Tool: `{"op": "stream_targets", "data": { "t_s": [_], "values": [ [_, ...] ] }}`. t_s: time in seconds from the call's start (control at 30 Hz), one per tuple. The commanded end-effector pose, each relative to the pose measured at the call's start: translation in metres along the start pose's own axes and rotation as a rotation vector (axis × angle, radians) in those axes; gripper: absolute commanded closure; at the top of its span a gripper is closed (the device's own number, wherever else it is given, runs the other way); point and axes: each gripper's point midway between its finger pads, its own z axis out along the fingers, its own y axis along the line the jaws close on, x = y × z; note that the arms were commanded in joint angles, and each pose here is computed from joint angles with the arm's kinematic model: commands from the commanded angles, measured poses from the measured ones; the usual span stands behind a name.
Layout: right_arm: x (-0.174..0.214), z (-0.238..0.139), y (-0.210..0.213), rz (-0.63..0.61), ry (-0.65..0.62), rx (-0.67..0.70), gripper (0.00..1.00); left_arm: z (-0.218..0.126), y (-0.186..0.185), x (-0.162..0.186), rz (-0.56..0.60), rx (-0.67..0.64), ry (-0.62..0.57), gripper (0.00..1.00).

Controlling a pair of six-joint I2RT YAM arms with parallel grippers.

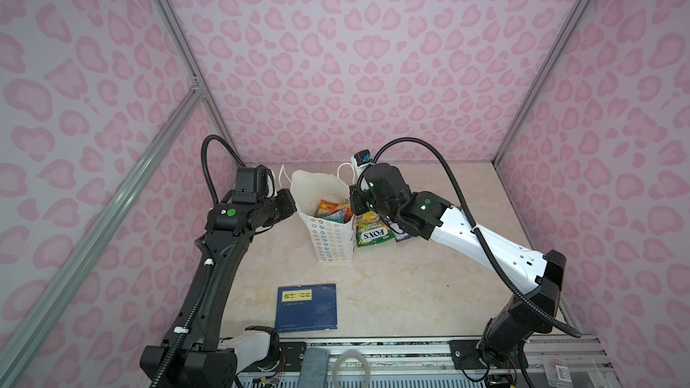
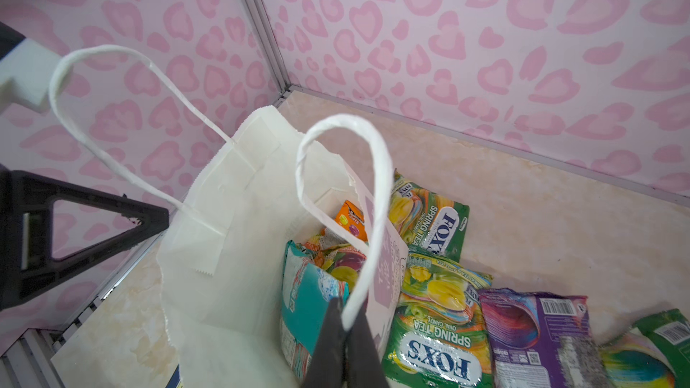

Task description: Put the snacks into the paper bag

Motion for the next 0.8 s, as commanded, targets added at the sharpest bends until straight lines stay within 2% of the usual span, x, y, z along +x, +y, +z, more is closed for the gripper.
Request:
{"op": "stream_targets", "data": {
  "t_s": [0.0,0.13,0.27,0.37,0.43,0.53,0.57,0.63,0.77],
  "values": [
    [-0.001,0.009,0.010,0.021,-0.013,-0.020,1.00,0.009,0.013,-0.004,-0.002,-0.070,-0.011,0.91],
    [0.004,0.017,0.011,0.022,0.006,-0.018,1.00,0.024,0.017,0.002,-0.005,-0.085,0.041,0.92],
    [0.001,0.016,0.008,0.029,0.001,-0.017,1.00,0.004,0.011,-0.013,0.004,-0.075,-0.046,0.91],
    [-0.001,0.016,0.003,0.039,-0.002,-0.013,0.97,-0.002,0.004,-0.012,0.008,-0.043,-0.032,0.88],
    [0.000,0.016,0.004,0.040,-0.002,-0.015,0.95,-0.008,-0.001,-0.010,0.007,-0.016,-0.041,0.75],
    [-0.001,0.015,0.003,0.036,-0.002,-0.015,0.95,-0.029,-0.010,-0.013,0.022,0.032,-0.089,0.28],
    [-0.001,0.015,0.003,0.034,-0.001,-0.015,0.94,-0.035,-0.013,-0.014,0.027,0.044,-0.108,0.02],
    [0.000,0.016,0.003,0.031,0.002,-0.015,0.94,-0.037,-0.013,-0.016,0.036,0.043,-0.123,0.02],
    [0.000,0.014,0.002,0.033,-0.003,-0.015,0.93,-0.016,-0.009,-0.018,0.048,-0.008,-0.068,0.02]
  ]
}}
